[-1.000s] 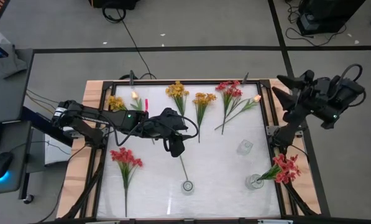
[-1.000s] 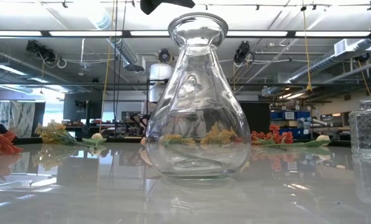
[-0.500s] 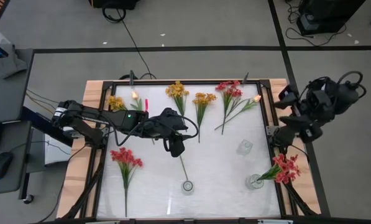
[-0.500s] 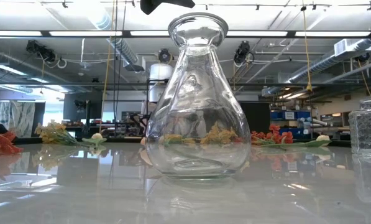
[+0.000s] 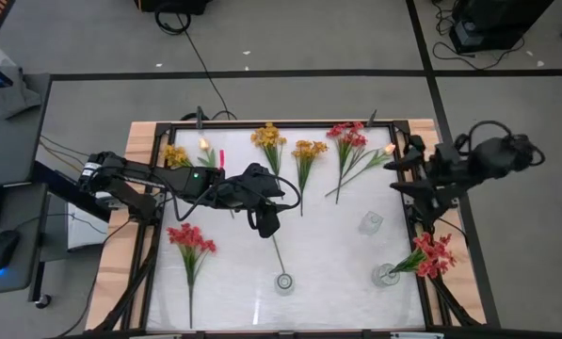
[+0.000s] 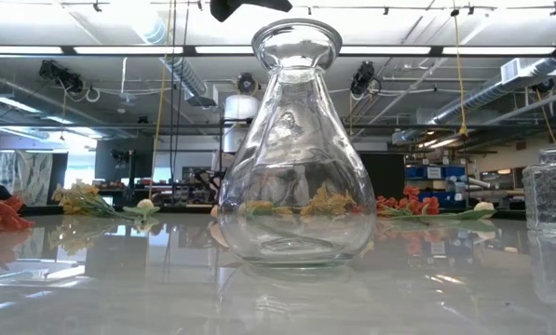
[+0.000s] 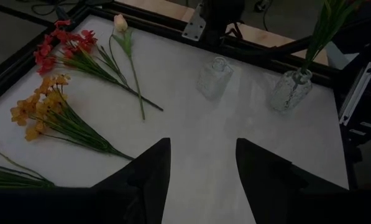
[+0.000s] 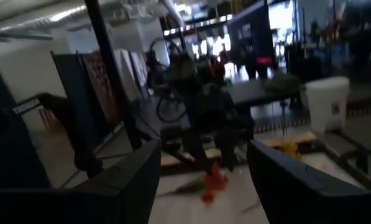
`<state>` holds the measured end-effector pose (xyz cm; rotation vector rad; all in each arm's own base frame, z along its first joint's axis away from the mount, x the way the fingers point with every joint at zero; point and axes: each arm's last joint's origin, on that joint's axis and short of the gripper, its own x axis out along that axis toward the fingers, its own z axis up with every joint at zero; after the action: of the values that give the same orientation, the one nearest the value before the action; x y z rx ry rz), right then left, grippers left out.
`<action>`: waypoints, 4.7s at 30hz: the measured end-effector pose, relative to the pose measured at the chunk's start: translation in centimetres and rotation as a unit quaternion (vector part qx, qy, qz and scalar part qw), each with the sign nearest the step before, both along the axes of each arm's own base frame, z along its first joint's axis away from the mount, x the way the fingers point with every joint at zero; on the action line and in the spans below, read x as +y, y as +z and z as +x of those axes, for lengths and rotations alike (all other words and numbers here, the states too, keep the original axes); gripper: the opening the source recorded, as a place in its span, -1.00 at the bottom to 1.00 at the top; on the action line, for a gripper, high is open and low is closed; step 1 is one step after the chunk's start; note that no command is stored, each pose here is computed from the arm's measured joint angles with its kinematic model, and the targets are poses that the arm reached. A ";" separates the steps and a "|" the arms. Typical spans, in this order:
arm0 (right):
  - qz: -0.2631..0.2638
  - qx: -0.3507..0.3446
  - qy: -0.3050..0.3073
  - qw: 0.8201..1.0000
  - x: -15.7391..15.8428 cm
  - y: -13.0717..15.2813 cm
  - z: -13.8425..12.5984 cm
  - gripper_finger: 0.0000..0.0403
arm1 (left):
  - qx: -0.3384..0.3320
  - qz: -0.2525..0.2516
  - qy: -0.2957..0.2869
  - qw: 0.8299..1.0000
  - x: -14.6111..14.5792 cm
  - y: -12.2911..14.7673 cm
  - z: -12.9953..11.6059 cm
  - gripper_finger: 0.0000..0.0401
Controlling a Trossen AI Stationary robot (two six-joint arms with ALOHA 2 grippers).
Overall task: Sort flowers into vase by color
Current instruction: Put the top pink flowers into the bottom right transparent vase
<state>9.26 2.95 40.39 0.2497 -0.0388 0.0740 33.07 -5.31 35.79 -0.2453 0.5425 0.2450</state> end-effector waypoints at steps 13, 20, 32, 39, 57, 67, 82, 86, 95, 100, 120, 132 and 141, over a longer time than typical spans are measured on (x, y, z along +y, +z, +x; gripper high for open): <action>0.099 0.092 -0.039 0.990 -5.6 -2.1 6.8 0.23 | -0.001 0.000 0.000 1.000 0.0 0.0 0.0 -0.06; 0.154 0.095 -0.080 0.980 -10.2 -3.2 9.4 0.23 | -0.001 0.000 0.000 1.000 0.0 0.0 0.0 -0.06; 0.236 0.149 -0.229 0.932 -17.2 -6.6 10.0 0.23 | -0.004 -0.001 0.000 1.000 0.0 0.1 0.0 -0.06; 0.279 0.221 -0.262 0.897 -19.3 -9.4 10.3 0.23 | -0.004 -0.001 0.000 1.000 0.0 0.1 0.0 -0.06; 0.360 0.384 -0.293 0.798 -20.5 -15.1 10.9 0.03 | -0.004 -0.001 0.000 1.000 0.0 0.1 0.0 -0.06; 0.376 0.444 -0.294 0.758 -20.7 -17.2 11.1 -0.01 | -0.004 -0.001 0.000 1.000 0.0 0.1 0.0 -0.06; 0.390 0.500 -0.307 0.710 -21.6 -19.9 11.2 -0.01 | -0.014 -0.003 0.000 1.000 0.0 0.2 0.1 -0.06; 0.394 0.513 -0.305 0.699 -21.7 -20.7 11.5 -0.01 | -0.017 -0.003 0.000 1.000 0.0 0.3 0.2 -0.06; 0.407 0.546 -0.302 0.668 -21.7 -22.1 11.4 -0.01 | -0.019 -0.004 0.000 1.000 0.0 0.3 0.2 -0.06; 0.400 0.545 -0.316 0.666 -21.9 -22.0 11.3 -0.01 | -0.023 -0.004 0.000 1.000 0.0 0.4 0.2 -0.06; 0.422 0.564 -0.309 0.639 -22.3 -25.2 12.7 -0.01 | -0.026 -0.005 0.000 1.000 -0.1 0.4 0.3 -0.06; 0.394 0.578 -0.319 0.639 -22.5 -25.5 12.5 -0.25 | -0.025 -0.004 0.000 1.000 0.0 0.4 0.3 -0.06; 0.379 0.576 -0.332 0.644 -22.6 -25.6 12.6 -0.59 | -0.025 -0.003 -0.001 1.000 -0.1 0.4 0.3 -0.06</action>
<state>21.89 -19.61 14.84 1.0845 1.1586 -0.8868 33.33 -5.37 36.21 -0.2567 0.4939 0.2343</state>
